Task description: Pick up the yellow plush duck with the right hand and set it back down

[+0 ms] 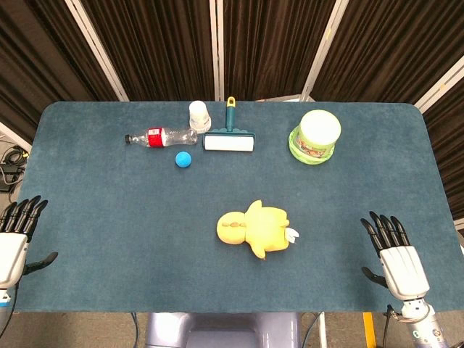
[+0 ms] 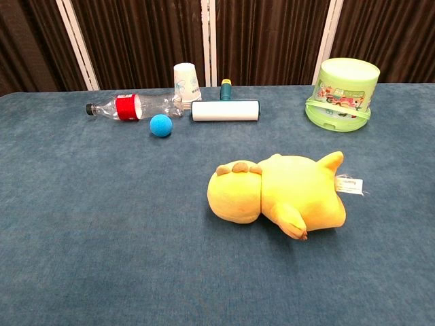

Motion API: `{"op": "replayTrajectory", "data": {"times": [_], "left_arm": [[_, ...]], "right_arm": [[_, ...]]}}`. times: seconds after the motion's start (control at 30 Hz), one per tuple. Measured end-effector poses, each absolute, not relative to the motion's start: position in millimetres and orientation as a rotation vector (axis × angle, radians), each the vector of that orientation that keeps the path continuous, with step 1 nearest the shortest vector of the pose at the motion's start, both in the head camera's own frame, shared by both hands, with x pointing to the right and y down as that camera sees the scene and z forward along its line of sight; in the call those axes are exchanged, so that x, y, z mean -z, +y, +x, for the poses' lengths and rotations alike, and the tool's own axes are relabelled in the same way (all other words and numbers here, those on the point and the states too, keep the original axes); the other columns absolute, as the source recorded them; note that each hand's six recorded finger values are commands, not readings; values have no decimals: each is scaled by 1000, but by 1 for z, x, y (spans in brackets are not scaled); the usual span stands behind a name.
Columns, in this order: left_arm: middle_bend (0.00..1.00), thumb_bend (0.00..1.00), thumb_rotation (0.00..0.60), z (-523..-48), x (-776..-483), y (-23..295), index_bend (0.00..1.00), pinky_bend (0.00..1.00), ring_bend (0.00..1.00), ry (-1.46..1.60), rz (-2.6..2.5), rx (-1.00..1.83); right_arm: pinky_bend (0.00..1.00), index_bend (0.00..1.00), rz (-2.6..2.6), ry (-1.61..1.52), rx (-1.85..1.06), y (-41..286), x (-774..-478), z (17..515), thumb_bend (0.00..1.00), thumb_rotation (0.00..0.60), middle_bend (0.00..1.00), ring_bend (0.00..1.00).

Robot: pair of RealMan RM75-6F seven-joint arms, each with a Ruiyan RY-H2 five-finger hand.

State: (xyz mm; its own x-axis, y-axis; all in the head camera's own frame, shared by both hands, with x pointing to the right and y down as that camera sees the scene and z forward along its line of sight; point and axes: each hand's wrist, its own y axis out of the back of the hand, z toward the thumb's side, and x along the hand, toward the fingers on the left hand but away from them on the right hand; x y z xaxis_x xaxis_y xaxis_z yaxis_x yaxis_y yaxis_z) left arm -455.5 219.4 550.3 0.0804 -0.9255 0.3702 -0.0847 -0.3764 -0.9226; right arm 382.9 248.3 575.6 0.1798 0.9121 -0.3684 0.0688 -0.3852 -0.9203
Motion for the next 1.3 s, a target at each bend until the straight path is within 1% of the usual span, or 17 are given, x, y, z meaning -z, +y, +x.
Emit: {"op": "replayTrajectory", "data": {"times": [0.93, 1.03, 1.13, 1.23, 1.3], "left_arm": [[0, 117, 600, -461, -552, 216, 0, 0, 0, 1045, -1588, 1402], [0, 117, 600, -462, -554, 215, 0, 0, 0, 1045, -1586, 1411], [0, 117, 600, -463, -556, 214, 0, 0, 0, 1043, -1584, 1418], [0, 117, 600, -463, -558, 213, 0, 0, 0, 1040, -1581, 1428], [0, 117, 600, -464, -560, 213, 0, 0, 0, 1037, -1577, 1438]], "right_arm": [[0, 0, -1692, -924, -1294, 248, -584, 376, 210, 600, 0, 0], [0, 0, -1706, -918, -1278, 245, -586, 373, 305, 600, 0, 0], [0, 0, -1724, -899, -1246, 238, -589, 368, 440, 600, 0, 0], [0, 0, -1751, -869, -1185, 229, -592, 356, 610, 600, 0, 0], [0, 0, -1770, -846, -1147, 223, -594, 346, 769, 600, 0, 0]]}}
